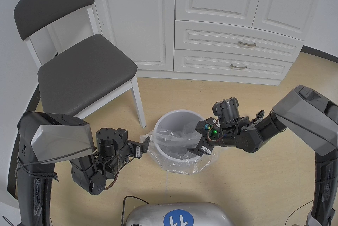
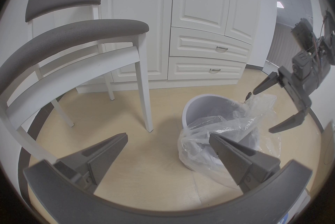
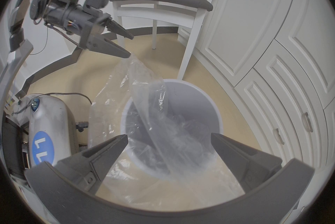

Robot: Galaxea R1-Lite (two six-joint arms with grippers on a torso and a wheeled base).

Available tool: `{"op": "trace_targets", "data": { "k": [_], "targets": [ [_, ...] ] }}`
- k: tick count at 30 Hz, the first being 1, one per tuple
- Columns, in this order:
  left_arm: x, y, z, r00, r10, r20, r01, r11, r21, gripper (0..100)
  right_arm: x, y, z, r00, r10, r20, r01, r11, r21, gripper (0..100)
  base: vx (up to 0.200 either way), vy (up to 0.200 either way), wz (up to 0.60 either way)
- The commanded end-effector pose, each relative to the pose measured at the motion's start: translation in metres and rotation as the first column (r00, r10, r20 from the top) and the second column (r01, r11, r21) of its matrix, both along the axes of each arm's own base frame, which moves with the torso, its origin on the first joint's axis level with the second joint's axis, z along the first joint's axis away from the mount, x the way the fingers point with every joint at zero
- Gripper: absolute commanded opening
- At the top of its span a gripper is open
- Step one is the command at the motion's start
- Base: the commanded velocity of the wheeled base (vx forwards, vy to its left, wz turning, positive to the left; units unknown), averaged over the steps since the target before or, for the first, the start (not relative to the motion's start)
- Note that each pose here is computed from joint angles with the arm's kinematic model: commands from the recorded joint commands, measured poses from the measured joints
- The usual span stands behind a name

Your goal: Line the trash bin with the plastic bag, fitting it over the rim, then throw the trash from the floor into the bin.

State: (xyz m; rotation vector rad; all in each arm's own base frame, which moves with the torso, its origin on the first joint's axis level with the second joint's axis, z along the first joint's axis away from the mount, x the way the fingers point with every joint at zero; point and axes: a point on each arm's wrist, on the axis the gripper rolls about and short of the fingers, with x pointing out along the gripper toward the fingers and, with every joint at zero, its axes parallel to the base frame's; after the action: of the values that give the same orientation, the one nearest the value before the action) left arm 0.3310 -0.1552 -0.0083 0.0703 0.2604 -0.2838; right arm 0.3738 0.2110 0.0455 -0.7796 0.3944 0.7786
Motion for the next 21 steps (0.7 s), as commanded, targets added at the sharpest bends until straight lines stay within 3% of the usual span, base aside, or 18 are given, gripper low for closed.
{"op": "trace_targets", "data": {
  "k": [1, 2, 10, 13, 17, 21],
  "targets": [
    [0.0, 0.001, 0.003, 1.0, 0.005, 0.008, -0.005, 1.0, -0.003, 100, 0.019, 0.011, -0.03, 1.0, -0.006, -0.02, 0.006, 1.0, -0.007, 100, 0.0, 0.0, 0.0],
    [0.001, 0.002, 0.003, 1.0, 0.005, 0.008, -0.005, 1.0, -0.005, 100, 0.023, 0.013, -0.032, 1.0, -0.009, -0.014, 0.009, 1.0, -0.002, 0, 0.0, 0.0, 0.0],
    [0.003, 0.006, 0.007, 1.0, 0.017, 0.02, -0.017, 1.0, -0.009, 100, 0.032, 0.016, -0.034, 0.999, -0.052, -0.002, 0.052, 0.998, 0.031, 0, 0.0, 0.0, 0.0],
    [0.003, 0.007, 0.015, 0.999, 0.02, 0.039, -0.02, 1.0, -0.018, 100, 0.04, 0.02, -0.025, 0.994, -0.106, 0.031, 0.102, 0.99, 0.097, 0, 0.0, 0.0, 0.0],
    [0.001, 0.011, 0.027, 0.998, 0.03, 0.061, -0.028, 0.999, -0.029, 100, 0.064, 0.033, -0.018, 0.965, -0.22, 0.143, 0.188, 0.96, 0.208, 0, 0.0, 0.0, 0.0],
    [0.0, 0.012, 0.031, 0.997, 0.03, 0.07, -0.028, 0.999, -0.033, 100, 0.083, 0.053, -0.024, 0.911, -0.344, 0.229, 0.258, 0.906, 0.337, 0, 0.0, 0.0, 0.0]
  ]
}}
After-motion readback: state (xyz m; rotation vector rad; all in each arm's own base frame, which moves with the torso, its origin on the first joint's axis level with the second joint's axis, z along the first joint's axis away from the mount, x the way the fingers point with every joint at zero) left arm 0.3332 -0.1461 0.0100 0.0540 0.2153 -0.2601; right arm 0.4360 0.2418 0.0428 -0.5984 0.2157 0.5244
